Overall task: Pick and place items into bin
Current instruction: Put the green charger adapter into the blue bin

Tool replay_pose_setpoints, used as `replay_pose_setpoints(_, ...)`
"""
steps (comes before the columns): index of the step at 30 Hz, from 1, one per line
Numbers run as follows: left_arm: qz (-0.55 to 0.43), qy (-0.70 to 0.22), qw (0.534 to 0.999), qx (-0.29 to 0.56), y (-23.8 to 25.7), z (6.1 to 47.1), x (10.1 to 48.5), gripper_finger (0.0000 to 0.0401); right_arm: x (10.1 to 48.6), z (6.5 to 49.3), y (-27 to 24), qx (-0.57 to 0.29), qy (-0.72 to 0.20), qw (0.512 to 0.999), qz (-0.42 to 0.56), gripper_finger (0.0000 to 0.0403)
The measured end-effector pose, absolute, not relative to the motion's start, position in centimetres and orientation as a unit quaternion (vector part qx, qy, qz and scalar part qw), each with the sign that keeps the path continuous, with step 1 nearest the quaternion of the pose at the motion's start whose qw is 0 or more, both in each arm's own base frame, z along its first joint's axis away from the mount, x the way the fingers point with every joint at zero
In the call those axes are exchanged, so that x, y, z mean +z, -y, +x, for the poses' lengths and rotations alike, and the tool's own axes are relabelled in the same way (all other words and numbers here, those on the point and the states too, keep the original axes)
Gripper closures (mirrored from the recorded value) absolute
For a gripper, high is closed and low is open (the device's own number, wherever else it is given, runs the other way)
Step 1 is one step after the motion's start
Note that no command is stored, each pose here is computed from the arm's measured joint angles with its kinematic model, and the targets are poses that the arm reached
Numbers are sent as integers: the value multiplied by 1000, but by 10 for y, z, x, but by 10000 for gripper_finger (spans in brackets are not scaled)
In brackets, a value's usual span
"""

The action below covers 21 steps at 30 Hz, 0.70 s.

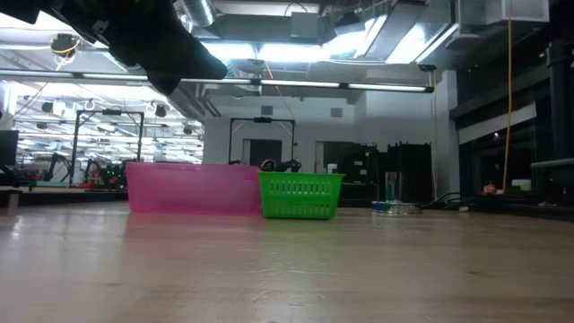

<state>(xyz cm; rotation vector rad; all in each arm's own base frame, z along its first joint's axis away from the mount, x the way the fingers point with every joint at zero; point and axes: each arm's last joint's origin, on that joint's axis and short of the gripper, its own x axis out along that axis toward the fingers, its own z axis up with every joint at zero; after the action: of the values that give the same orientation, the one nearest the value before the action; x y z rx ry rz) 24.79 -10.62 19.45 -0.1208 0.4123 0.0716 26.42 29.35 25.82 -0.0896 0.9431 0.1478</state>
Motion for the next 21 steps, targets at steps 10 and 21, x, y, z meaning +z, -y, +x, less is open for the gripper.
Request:
replay_pose_setpoints(10,-57,-209,976,35,106,247,194,398,256,264,-294,82,-467,878,-59,402)
replay_pose_setpoints(21,-56,-211,975,35,106,247,193,398,232,268,-299,66,-504,860,-53,312)
